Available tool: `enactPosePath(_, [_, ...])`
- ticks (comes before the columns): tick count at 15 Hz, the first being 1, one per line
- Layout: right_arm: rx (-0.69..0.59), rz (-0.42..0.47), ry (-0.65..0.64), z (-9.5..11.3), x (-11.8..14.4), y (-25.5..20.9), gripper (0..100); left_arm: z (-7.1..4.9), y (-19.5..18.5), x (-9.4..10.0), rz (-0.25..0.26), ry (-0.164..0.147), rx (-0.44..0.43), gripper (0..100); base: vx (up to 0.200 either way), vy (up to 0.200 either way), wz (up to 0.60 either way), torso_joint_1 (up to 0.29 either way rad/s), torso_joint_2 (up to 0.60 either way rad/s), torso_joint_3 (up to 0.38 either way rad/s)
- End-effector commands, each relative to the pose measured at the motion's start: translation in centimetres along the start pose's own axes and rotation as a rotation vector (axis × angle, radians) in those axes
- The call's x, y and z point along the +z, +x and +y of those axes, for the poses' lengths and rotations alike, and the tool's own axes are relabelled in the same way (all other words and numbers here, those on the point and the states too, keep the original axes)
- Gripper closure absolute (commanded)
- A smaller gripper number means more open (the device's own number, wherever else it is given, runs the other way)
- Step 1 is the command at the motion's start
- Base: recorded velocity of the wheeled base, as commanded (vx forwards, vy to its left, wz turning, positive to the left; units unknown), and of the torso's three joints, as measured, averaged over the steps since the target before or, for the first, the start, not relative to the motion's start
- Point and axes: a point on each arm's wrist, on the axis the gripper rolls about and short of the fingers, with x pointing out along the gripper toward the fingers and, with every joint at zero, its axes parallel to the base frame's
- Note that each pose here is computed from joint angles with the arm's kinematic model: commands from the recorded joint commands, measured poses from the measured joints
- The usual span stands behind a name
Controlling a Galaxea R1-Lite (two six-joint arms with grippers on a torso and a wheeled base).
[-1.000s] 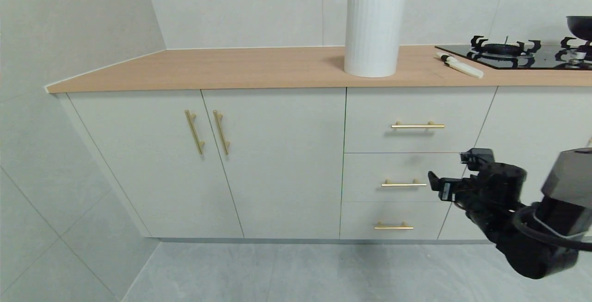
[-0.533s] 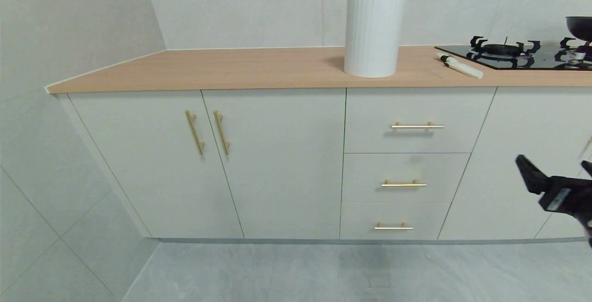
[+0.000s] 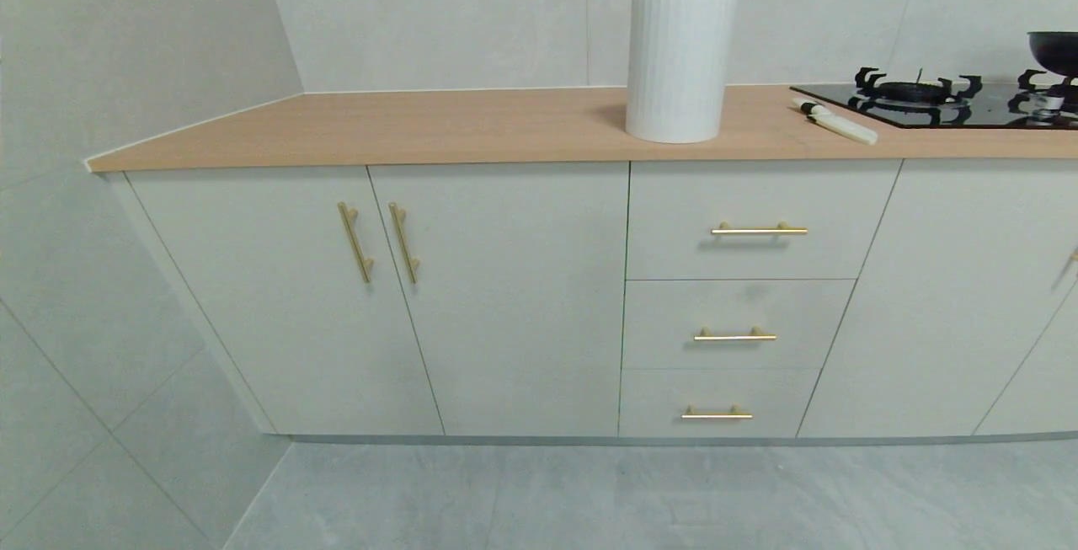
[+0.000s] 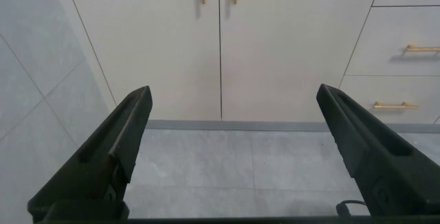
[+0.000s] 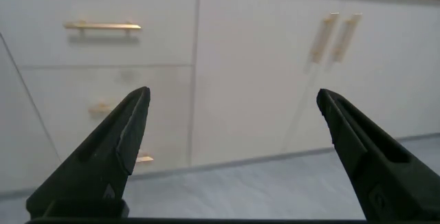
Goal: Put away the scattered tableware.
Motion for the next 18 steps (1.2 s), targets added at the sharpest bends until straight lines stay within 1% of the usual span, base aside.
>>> enactPosePath(1, [-0.175,-0.202,0.057,-2.4,0.7,-5.5,0,0.0,0.0,0.0,0.001,0.000,0.000,0,0.000,0.000,0.00,0.000,0.00,0.000])
enactPosePath(2, [-0.194,-0.225,0.057,-2.3,0.1,-6.2,0,0.0,0.0,0.0,0.001,0.000,0.000,0,0.000,0.000,0.00,0.000,0.00,0.000])
enactPosePath(3, [-0.183,-0.221,0.052,-2.1,-0.6,-6.2,0,0.0,0.0,0.0,0.001,0.000,0.000,0,0.000,0.000,0.00,0.000,0.00,0.000])
enactPosePath(5, [-0.129,-0.160,0.080,-1.2,-2.7,-5.2,0,0.0,0.0,0.0,0.001,0.000,0.000,0,0.000,0.000,0.00,0.000,0.00,0.000])
enactPosePath(6, [-0.053,-0.133,0.099,-0.7,-3.9,-4.7,0,0.0,0.0,0.0,0.001,0.000,0.000,0,0.000,0.000,0.00,0.000,0.00,0.000])
enactPosePath(7, [0.095,-0.072,0.122,0.3,-6.2,-3.9,0,0.0,0.0,0.0,0.001,0.000,0.000,0,0.000,0.000,0.00,0.000,0.00,0.000])
enactPosePath(8, [0.126,-0.039,0.147,0.7,-7.2,-3.7,0,0.0,0.0,0.0,0.001,0.000,0.000,0,0.000,0.000,0.00,0.000,0.00,0.000])
enactPosePath(9, [0.148,-0.014,0.146,0.9,-7.7,-3.6,0,0.0,0.0,0.0,0.001,0.000,0.000,0,0.000,0.000,0.00,0.000,0.00,0.000])
enactPosePath(10, [0.179,0.009,0.141,1.0,-8.0,-3.6,0,0.0,0.0,0.0,0.001,0.000,0.000,0,0.000,0.000,0.00,0.000,0.00,0.000])
enactPosePath(12, [0.208,0.007,0.139,1.0,-8.0,-3.6,0,0.0,0.0,0.0,0.001,0.000,0.000,0,0.000,0.000,0.00,0.000,0.00,0.000])
enactPosePath(13, [0.245,0.006,0.150,1.1,-8.0,-3.6,0,0.0,0.0,0.0,0.001,0.000,0.000,0,0.000,0.000,0.00,0.000,0.00,0.000])
enactPosePath(14, [0.270,0.018,0.166,1.2,-8.1,-3.6,0,0.0,0.0,0.0,0.001,0.000,0.000,0,0.000,0.000,0.00,0.000,0.00,0.000])
enactPosePath(15, [0.317,0.052,0.158,1.4,-8.5,-3.7,0,0.0,0.0,0.0,0.001,0.000,0.000,0,0.000,0.000,0.00,0.000,0.00,0.000])
enactPosePath(18, [0.326,0.050,0.162,1.4,-8.5,-3.7,0,0.0,0.0,0.0,0.001,0.000,0.000,0,0.000,0.000,0.00,0.000,0.00,0.000])
